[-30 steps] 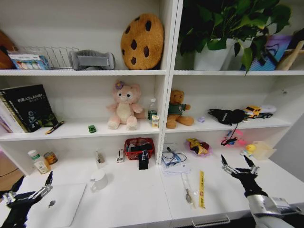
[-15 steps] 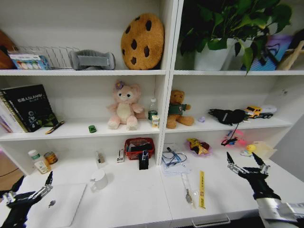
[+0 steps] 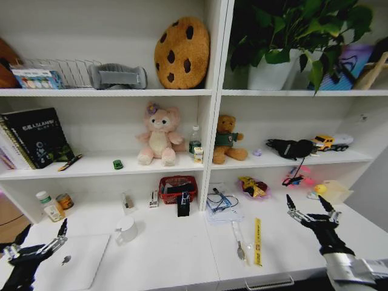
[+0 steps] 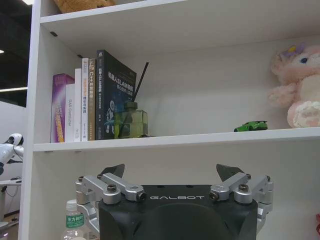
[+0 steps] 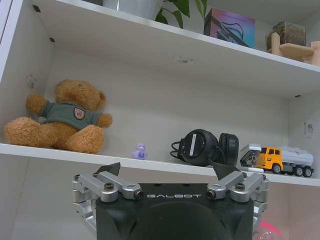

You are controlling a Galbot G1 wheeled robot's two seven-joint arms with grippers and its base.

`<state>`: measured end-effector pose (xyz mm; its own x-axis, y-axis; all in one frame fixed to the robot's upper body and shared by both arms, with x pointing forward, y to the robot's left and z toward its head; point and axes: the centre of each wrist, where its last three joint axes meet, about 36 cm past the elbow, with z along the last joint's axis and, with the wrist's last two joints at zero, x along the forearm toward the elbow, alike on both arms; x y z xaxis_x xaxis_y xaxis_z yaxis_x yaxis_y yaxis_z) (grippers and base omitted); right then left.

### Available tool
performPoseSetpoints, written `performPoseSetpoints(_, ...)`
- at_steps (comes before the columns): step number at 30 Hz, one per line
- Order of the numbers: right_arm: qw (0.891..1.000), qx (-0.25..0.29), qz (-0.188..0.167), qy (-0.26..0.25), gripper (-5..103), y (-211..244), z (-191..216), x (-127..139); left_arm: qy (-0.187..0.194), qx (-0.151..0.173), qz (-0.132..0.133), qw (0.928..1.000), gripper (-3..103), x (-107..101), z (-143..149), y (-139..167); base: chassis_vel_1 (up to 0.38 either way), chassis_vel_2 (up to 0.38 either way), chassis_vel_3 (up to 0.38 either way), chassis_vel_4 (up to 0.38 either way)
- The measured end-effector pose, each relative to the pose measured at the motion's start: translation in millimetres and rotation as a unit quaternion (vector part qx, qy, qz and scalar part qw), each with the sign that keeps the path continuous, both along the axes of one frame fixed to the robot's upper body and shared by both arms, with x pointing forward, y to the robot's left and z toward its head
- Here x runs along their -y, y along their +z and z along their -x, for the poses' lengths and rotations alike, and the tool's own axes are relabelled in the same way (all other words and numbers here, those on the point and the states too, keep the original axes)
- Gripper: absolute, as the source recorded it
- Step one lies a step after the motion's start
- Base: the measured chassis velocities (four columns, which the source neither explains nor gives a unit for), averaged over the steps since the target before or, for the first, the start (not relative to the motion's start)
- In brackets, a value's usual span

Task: Organize the objects on the table.

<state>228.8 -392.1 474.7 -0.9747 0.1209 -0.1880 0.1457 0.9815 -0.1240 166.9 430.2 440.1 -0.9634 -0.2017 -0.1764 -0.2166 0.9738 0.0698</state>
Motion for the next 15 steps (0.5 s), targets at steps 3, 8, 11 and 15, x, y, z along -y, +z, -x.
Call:
performPoseSetpoints(3,1.0,0.0,0.0,0.0,100,-0.1,0.0,0.0,0.0,0.0,0.0,1.0,100,0.0,0.0,0.0,0.0,0.0,0.0,0.0)
performPoseSetpoints(8,1.0,0.0,0.0,0.0,100,-0.3,-0.1,0.1,0.0,0.0,0.0,1.0,100,0.0,0.0,0.0,0.0,0.0,0.0,0.0)
performPoseSetpoints(11,1.0,-0.001,0.0,0.0,100,-0.4,-0.1,0.1,0.0,0.0,0.0,1.0,100,0.0,0.0,0.0,0.0,0.0,0.0,0.0)
performPoseSetpoints(15,1.0,-0.001,0.0,0.0,100,-0.5,-0.1,0.1,0.0,0.0,0.0,1.0,100,0.0,0.0,0.0,0.048,0.054,-0.035,-0.03)
